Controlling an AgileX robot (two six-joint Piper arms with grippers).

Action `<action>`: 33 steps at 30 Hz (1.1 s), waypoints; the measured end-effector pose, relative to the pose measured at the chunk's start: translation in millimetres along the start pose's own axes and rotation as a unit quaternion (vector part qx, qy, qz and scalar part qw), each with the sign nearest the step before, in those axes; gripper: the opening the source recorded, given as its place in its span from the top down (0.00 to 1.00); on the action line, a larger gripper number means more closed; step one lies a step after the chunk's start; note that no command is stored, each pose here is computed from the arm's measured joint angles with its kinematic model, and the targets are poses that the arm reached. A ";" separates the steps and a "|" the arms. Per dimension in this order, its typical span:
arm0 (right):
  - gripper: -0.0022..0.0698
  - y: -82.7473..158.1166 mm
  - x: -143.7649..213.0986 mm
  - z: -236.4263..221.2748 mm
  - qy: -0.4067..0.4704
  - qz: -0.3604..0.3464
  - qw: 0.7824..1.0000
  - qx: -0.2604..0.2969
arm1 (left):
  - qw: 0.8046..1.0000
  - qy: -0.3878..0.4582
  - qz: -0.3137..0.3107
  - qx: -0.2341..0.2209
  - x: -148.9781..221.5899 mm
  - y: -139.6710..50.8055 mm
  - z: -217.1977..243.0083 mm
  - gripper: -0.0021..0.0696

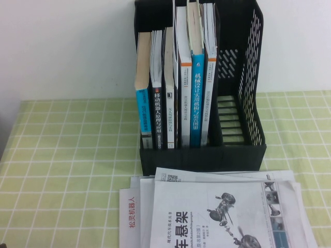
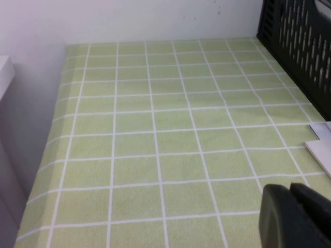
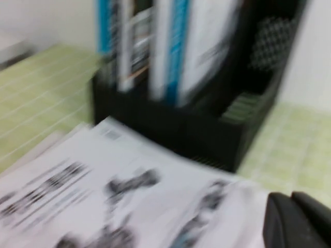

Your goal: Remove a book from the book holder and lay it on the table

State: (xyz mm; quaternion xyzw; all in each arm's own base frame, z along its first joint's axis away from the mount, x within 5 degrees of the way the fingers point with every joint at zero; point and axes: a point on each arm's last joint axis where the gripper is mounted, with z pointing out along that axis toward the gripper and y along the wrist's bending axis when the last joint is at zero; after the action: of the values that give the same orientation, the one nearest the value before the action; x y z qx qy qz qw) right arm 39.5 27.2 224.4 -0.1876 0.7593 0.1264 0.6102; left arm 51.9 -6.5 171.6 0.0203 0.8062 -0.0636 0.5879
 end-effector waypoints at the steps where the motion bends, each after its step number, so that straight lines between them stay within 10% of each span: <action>1: 0.97 -3.6 1.3 0.2 -0.019 -0.003 0.999 0.030 | 1.000 0.000 0.000 0.000 0.0 0.0 0.0 0.97; 8: 0.97 -24.3 13.7 6.6 -0.082 -0.007 0.981 0.174 | 1.000 0.000 0.000 0.000 -0.4 0.0 -0.2 0.97; 14: 0.97 -26.1 48.4 13.3 0.012 0.101 0.977 0.190 | 1.000 0.000 0.000 0.000 -0.4 0.0 -0.2 0.97; 33: 0.97 -27.6 57.5 11.8 0.062 0.092 0.972 0.205 | 1.000 0.000 0.000 0.000 -0.4 -0.1 -0.2 0.97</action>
State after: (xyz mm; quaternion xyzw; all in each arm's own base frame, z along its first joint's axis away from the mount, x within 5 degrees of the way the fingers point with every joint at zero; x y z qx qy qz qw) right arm 51.3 -0.2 166.8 0.0048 0.8197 0.0121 0.5727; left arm 51.8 -6.5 172.0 0.0203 0.8062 -0.0641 0.5878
